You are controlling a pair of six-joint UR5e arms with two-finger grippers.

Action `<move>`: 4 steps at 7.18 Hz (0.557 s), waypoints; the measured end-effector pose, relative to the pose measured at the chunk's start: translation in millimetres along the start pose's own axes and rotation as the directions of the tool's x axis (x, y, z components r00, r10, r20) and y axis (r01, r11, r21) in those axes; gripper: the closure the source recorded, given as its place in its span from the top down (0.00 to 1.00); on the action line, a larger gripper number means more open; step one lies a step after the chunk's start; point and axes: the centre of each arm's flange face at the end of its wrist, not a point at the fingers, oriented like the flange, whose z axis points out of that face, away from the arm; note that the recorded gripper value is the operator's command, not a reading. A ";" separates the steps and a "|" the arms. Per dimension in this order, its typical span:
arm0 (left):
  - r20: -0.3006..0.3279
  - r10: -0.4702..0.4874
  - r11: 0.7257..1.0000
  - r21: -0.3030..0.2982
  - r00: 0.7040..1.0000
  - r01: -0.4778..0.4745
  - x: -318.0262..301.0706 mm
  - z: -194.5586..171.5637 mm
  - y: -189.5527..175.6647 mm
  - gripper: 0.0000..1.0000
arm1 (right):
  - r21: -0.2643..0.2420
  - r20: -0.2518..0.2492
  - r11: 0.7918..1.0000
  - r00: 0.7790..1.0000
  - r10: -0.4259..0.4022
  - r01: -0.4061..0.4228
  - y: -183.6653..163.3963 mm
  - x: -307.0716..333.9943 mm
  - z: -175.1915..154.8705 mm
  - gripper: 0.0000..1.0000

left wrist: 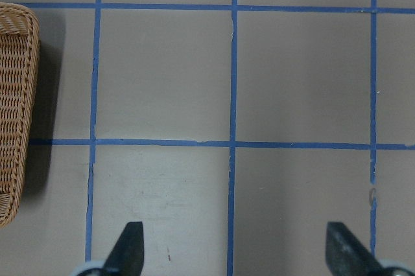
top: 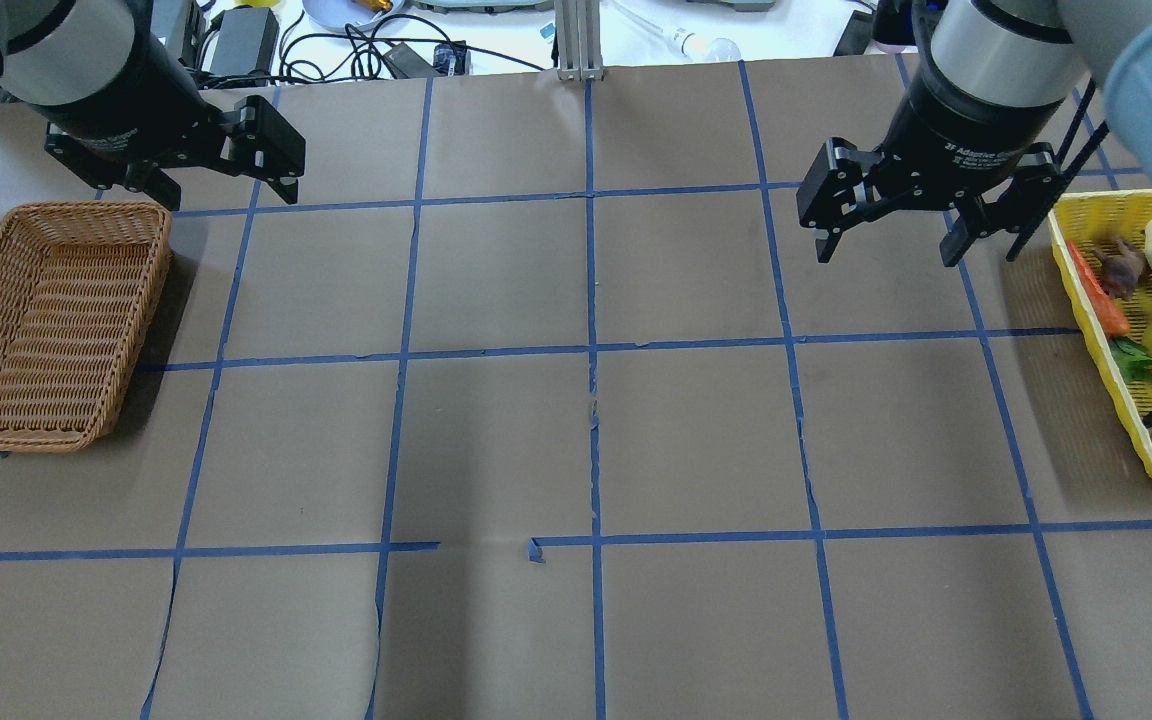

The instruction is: Transfer tape with both arms

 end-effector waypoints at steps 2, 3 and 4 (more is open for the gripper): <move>0.000 0.001 1.000 0.000 1.000 -0.001 -0.1 0.0 0.0 1.00 | 0.001 0.001 1.000 1.000 -0.004 0.004 -0.1 0.1 0.1 1.00; 0.000 0.000 1.000 0.000 1.000 0.000 -0.5 0.0 -0.2 1.00 | 0.001 0.001 1.000 1.000 -0.007 0.007 -0.3 0.0 0.4 1.00; 0.001 0.000 1.000 0.001 1.000 0.000 -1.1 -0.3 -0.4 1.00 | 0.000 0.001 1.000 1.000 -0.007 0.007 -0.3 0.0 0.8 1.00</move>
